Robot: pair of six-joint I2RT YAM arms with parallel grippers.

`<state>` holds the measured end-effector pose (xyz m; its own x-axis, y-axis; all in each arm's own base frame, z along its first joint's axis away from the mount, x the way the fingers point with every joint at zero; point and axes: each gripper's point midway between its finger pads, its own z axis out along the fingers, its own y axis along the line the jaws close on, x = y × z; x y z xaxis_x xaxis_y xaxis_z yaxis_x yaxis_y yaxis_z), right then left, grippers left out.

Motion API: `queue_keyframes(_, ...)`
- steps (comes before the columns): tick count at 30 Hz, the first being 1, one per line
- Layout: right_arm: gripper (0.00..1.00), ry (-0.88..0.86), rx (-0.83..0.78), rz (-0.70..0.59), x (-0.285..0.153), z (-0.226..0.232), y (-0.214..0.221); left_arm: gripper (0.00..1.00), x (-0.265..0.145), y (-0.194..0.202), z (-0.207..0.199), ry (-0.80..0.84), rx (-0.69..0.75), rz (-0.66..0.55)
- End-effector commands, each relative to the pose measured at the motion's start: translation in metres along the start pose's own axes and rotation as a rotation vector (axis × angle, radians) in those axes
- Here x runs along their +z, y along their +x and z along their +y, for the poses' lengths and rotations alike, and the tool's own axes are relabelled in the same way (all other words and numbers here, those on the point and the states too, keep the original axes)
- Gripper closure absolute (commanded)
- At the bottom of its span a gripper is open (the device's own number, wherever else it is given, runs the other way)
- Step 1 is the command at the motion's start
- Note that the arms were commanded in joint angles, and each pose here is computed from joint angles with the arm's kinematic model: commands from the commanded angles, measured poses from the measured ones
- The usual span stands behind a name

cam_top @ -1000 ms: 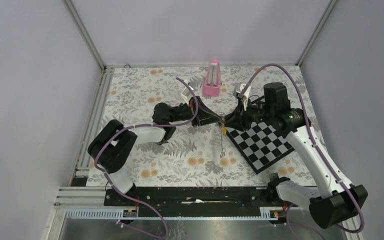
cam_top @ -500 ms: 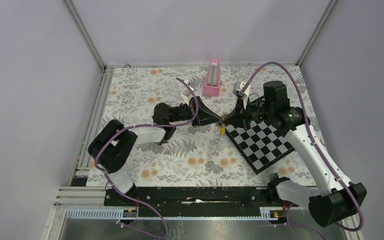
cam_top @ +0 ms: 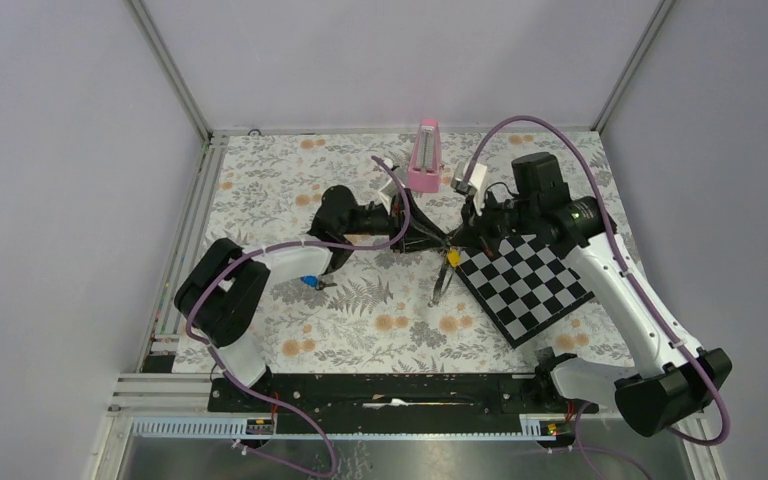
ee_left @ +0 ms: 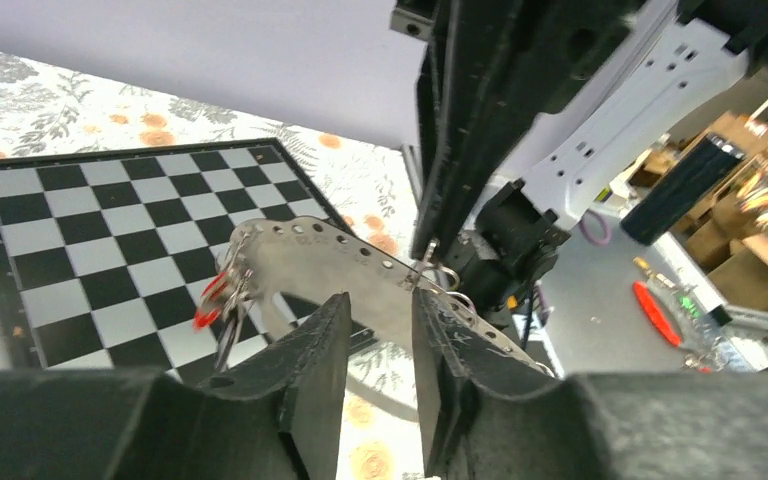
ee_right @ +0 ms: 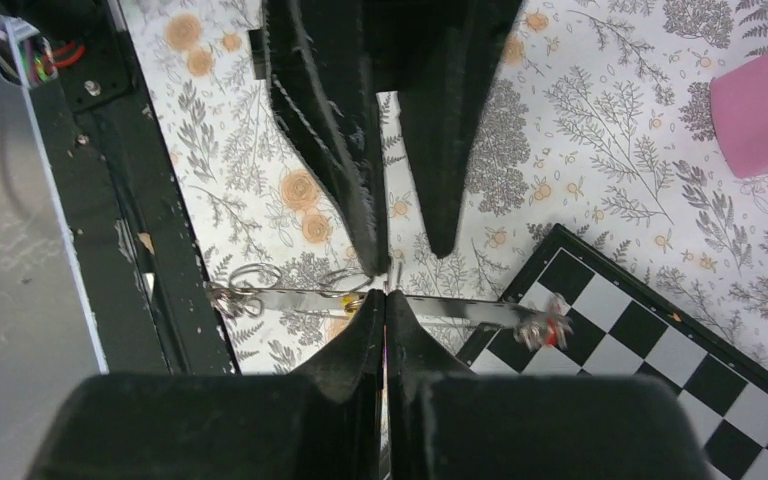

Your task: Put the keys on the keyring

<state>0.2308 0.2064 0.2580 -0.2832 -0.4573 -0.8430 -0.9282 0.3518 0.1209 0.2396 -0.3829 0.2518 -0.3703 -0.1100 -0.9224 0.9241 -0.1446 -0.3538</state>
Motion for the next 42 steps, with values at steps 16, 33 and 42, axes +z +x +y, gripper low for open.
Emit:
queue_keyframes(16, 1.0, 0.033, -0.075, 0.143, 0.007, -0.001, -0.006, 0.61, 0.003, -0.01, -0.01, 0.124, 0.178, 0.11)
queue_keyframes(33, 1.0, 0.018, -0.063, 0.127, 0.009, 0.002, -0.006, 0.86, 0.011, -0.007, -0.014, 0.163, 0.157, 0.108)
queue_keyframes(42, 0.93, 0.058, -0.067, 0.096, 0.006, -0.002, -0.008, 1.0, 0.009, -0.012, -0.023, 0.189, 0.137, 0.063)
